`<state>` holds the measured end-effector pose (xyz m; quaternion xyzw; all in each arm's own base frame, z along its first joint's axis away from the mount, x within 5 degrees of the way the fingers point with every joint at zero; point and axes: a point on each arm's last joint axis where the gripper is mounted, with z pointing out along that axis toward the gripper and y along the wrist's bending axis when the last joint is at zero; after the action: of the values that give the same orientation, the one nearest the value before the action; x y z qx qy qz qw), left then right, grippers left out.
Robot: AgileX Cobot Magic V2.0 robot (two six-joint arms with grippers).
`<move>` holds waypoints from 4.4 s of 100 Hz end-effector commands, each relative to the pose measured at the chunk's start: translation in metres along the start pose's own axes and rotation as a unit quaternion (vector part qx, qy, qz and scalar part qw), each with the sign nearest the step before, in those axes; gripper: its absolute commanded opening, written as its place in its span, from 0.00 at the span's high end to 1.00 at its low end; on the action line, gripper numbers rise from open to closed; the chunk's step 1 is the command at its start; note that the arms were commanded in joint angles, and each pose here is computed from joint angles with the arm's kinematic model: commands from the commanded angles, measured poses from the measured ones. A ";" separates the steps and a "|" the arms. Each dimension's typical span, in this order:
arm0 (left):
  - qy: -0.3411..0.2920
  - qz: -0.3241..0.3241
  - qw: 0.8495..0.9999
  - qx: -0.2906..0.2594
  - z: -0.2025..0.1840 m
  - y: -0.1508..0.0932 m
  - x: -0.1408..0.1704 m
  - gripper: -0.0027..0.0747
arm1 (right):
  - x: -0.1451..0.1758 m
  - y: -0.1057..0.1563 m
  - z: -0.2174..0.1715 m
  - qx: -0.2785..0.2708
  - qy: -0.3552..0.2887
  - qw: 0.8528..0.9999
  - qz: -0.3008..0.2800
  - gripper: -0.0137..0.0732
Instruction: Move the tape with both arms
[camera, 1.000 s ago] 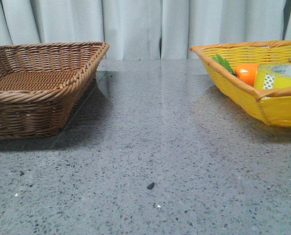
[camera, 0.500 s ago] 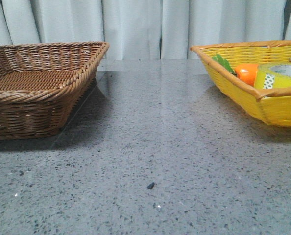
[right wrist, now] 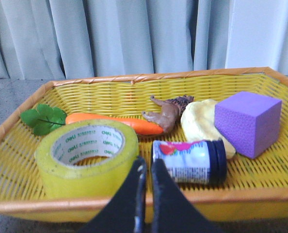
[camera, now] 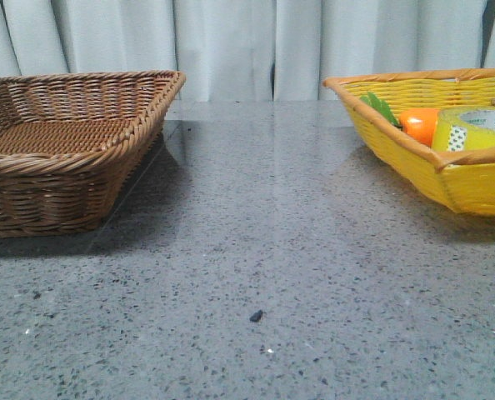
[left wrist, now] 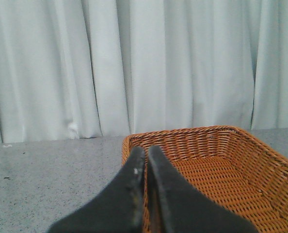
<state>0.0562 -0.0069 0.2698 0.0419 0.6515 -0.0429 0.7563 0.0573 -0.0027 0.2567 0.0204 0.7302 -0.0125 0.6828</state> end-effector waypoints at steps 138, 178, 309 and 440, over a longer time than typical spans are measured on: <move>0.014 -0.014 1.000 -0.003 0.033 0.001 -0.028 0.99 | -0.080 0.101 0.196 -0.156 0.450 0.876 -0.071 0.35; 0.009 -0.015 1.000 -0.004 0.033 0.001 -0.029 0.99 | -0.063 0.096 0.216 -0.131 0.469 0.872 -0.053 0.54; 0.008 -0.018 1.000 -0.004 0.033 0.001 -0.029 0.99 | -0.140 0.239 0.166 -0.339 0.415 0.825 -0.181 0.90; 0.079 -0.032 0.962 0.260 0.109 -0.090 -0.073 0.37 | -0.217 0.173 0.110 -0.306 0.281 0.896 -0.158 0.93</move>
<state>0.1311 -0.0879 0.3369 0.2092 0.6991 -0.2018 0.6532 0.2057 0.1852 0.4323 -0.3228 0.8802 0.1048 0.3316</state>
